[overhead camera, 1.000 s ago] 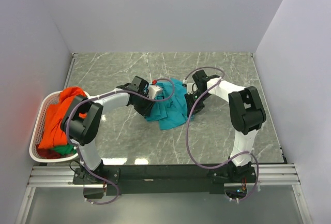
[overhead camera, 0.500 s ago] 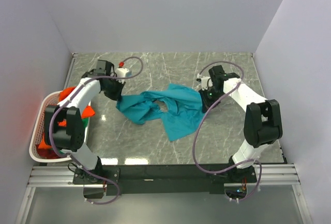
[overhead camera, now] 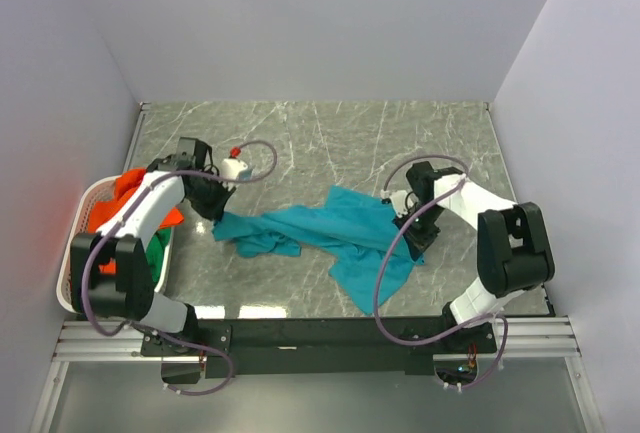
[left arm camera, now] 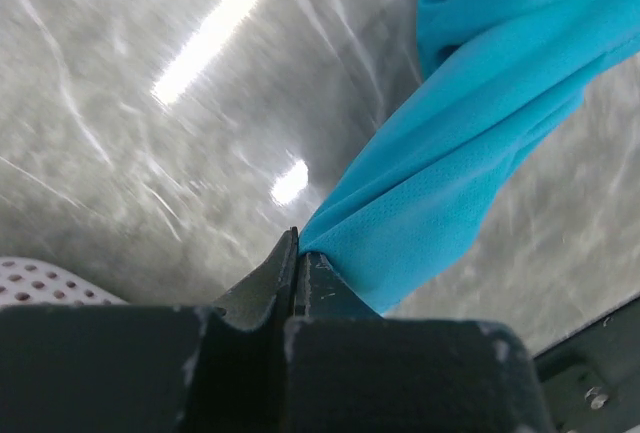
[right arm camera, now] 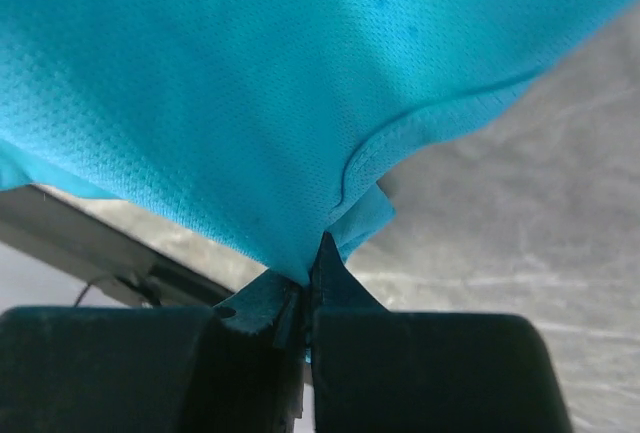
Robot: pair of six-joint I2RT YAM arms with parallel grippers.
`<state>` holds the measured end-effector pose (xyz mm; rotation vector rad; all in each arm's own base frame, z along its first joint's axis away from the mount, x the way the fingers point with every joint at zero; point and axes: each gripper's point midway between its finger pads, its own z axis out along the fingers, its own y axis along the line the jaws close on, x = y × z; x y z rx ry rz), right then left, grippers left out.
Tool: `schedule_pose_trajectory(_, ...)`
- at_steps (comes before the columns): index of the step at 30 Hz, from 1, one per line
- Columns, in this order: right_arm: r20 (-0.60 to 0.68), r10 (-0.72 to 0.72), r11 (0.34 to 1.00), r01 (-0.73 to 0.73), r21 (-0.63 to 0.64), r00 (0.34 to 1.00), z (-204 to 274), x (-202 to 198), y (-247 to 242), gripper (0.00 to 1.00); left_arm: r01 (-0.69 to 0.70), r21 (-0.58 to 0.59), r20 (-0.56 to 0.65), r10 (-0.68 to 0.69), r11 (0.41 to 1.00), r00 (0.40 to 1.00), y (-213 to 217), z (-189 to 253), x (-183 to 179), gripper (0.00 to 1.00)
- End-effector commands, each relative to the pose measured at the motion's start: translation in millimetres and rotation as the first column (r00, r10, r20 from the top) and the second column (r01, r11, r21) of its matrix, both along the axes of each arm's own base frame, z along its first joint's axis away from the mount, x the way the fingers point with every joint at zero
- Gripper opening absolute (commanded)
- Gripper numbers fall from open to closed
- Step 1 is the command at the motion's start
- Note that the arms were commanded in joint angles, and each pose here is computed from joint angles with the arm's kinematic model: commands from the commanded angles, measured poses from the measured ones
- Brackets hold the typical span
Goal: Fold and stack the t-shirts
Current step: Flatten the tshirt out
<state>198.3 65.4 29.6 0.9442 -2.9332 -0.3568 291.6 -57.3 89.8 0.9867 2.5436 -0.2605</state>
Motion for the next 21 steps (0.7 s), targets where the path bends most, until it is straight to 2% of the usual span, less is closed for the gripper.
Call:
schedule_pose_trajectory(1,0.094,0.081,0.997,-0.081,0.0,0.992,24.2,7.2,-4.7,0.0,0.124,0.033,0.076,-0.126,0.992,0.989,4.2,9.7,-13.5,0.0)
schedule_pose_trajectory(2,0.088,0.074,0.997,-0.077,0.027,0.993,30.0,6.9,-0.9,0.05,0.143,0.034,0.093,-0.146,0.989,0.985,3.2,11.9,-13.2,0.0)
schedule_pose_trajectory(3,0.083,0.064,0.996,-0.069,0.055,0.994,34.5,9.1,2.7,0.24,0.144,0.034,0.094,-0.147,0.989,0.985,3.3,12.2,-11.9,0.0)
schedule_pose_trajectory(5,0.127,-0.022,0.989,0.003,0.149,0.992,62.7,40.9,8.8,0.49,0.137,0.016,0.086,-0.138,0.99,0.987,-0.1,14.5,-5.9,0.01)
schedule_pose_trajectory(6,0.087,-0.031,0.984,0.015,0.175,0.996,60.6,36.0,13.6,0.51,0.137,0.009,0.081,-0.137,0.991,0.987,-1.5,15.3,-4.4,0.01)
schedule_pose_trajectory(7,0.13,-0.076,0.977,0.047,0.206,0.989,76.6,58.4,12.3,0.52,0.136,0.003,0.079,-0.136,0.991,0.988,-2.6,16.1,-2.6,0.0)
schedule_pose_trajectory(8,0.094,-0.115,0.969,0.091,0.23,0.989,77.6,65.3,14.8,0.52,0.133,0.0,0.087,-0.132,0.991,0.987,-4.0,17.3,2.4,0.0)
schedule_pose_trajectory(10,0.141,-0.153,0.955,0.109,0.275,0.978,96.5,95.5,21.2,0.52,0.136,0.003,0.095,-0.136,0.991,0.986,-5.1,17.1,4.8,0.01)
schedule_pose_trajectory(15,0.239,-0.254,0.938,0.179,0.297,0.937,105.5,163.9,48.8,0.38,0.14,0.015,0.128,-0.14,0.99,0.982,-9.9,14.7,9.3,0.0)
schedule_pose_trajectory(18,0.261,-0.232,0.945,0.153,0.29,0.937,95.0,185.5,81.4,0.35,0.101,-0.012,0.11,-0.099,0.995,0.989,-13.4,9.5,8.2,0.0)
schedule_pose_trajectory(21,0.282,-0.202,0.954,0.125,0.271,0.938,81.0,199.5,111.3,0.39,0.074,-0.042,0.088,-0.07,0.996,0.994,-17.6,4.2,4.4,0.0)
